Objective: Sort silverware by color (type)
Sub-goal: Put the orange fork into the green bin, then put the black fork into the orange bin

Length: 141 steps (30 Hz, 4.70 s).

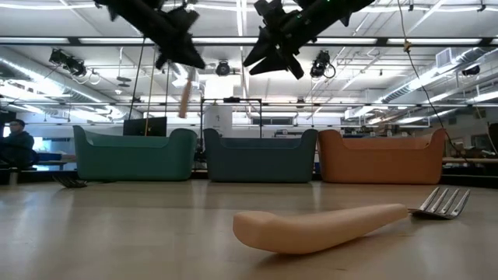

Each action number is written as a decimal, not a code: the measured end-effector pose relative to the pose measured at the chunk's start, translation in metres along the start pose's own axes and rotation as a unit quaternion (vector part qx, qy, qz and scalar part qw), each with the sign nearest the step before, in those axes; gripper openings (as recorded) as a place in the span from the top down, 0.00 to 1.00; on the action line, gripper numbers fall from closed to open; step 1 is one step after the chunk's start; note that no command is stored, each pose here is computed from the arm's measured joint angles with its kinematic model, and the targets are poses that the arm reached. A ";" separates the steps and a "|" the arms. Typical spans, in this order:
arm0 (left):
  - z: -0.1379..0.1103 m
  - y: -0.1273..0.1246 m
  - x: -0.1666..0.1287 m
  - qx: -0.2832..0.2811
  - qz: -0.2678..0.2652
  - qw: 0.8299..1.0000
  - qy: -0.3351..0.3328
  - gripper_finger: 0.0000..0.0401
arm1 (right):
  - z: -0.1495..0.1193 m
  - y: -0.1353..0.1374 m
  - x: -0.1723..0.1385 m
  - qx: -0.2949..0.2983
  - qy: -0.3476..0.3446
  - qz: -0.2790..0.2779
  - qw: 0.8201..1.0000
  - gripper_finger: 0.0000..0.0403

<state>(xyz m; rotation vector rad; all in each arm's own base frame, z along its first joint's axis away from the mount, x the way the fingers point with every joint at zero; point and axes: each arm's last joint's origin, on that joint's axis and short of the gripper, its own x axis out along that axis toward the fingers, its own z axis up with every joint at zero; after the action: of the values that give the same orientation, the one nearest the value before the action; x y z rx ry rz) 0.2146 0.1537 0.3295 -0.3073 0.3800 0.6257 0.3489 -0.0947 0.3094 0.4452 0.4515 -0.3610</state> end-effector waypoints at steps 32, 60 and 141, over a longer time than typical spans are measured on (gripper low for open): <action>-0.042 0.064 0.002 0.135 0.165 0.941 0.262 0.70 | -0.001 -0.001 0.000 0.003 0.007 -0.003 1.000 0.68; -0.166 -0.015 -0.014 -0.291 0.219 0.823 0.436 0.70 | -0.006 -0.026 -0.001 -0.061 0.067 -0.048 0.995 0.68; 0.014 -0.091 0.011 -0.083 -0.094 0.992 -0.018 0.96 | 0.025 0.020 -0.050 -0.054 -0.096 0.044 0.993 0.68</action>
<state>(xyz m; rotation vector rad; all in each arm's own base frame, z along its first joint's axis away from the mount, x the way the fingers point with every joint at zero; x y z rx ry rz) 0.2825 0.0950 0.3523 -0.4853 0.2618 0.4785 0.3238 -0.0782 0.3606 0.3203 0.2615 -0.2889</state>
